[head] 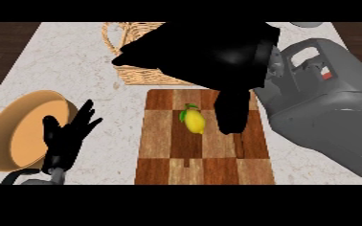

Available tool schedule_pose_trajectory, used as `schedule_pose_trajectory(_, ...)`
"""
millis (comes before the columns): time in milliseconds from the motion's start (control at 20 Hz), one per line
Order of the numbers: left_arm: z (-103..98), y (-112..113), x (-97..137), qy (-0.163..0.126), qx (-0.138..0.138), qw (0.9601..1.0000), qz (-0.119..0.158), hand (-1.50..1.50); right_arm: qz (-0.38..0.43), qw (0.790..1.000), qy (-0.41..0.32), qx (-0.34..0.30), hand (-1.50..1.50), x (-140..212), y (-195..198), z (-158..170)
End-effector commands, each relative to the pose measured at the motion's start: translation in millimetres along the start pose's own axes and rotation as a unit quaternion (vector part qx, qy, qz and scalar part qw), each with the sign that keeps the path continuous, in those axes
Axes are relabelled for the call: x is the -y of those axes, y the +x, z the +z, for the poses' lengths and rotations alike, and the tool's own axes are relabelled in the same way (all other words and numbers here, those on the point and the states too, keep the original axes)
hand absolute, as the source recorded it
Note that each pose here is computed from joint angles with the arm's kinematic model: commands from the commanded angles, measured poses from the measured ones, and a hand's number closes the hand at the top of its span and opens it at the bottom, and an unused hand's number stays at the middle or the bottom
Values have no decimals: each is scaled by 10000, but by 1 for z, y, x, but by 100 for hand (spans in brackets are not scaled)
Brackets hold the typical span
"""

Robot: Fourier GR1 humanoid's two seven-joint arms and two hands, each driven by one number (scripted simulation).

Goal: Pick the lemon from the cutting board and place it in the basket

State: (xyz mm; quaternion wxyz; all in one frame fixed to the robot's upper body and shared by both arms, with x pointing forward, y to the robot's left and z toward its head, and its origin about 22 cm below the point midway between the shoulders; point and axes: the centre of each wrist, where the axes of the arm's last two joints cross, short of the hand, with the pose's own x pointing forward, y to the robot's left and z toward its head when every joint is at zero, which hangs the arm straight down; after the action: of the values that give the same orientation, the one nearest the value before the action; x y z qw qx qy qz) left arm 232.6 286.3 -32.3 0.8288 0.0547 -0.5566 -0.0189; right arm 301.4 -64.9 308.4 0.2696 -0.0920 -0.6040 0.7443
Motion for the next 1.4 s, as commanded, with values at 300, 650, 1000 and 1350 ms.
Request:
schedule_pose_trajectory(300, 20, -30, 3, 40, -709, 9974, -96, 0, 512, 9906, 1203, -407, -150, 42, -14, 20)
schedule_pose_trajectory(650, 21, -33, -16, 164, -869, 9961, -37, 0, 255, 9932, 1114, -240, -150, 9, -10, -5)
schedule_pose_trajectory(1000, 26, -26, -13, 120, -831, 9964, -131, 0, -17, 9944, 1051, -53, -150, -37, -5, -19)
schedule_pose_trajectory(1350, 14, -22, 2, 32, -783, 9968, -175, 0, 95, 9936, 1094, -246, -150, -75, -26, -35)
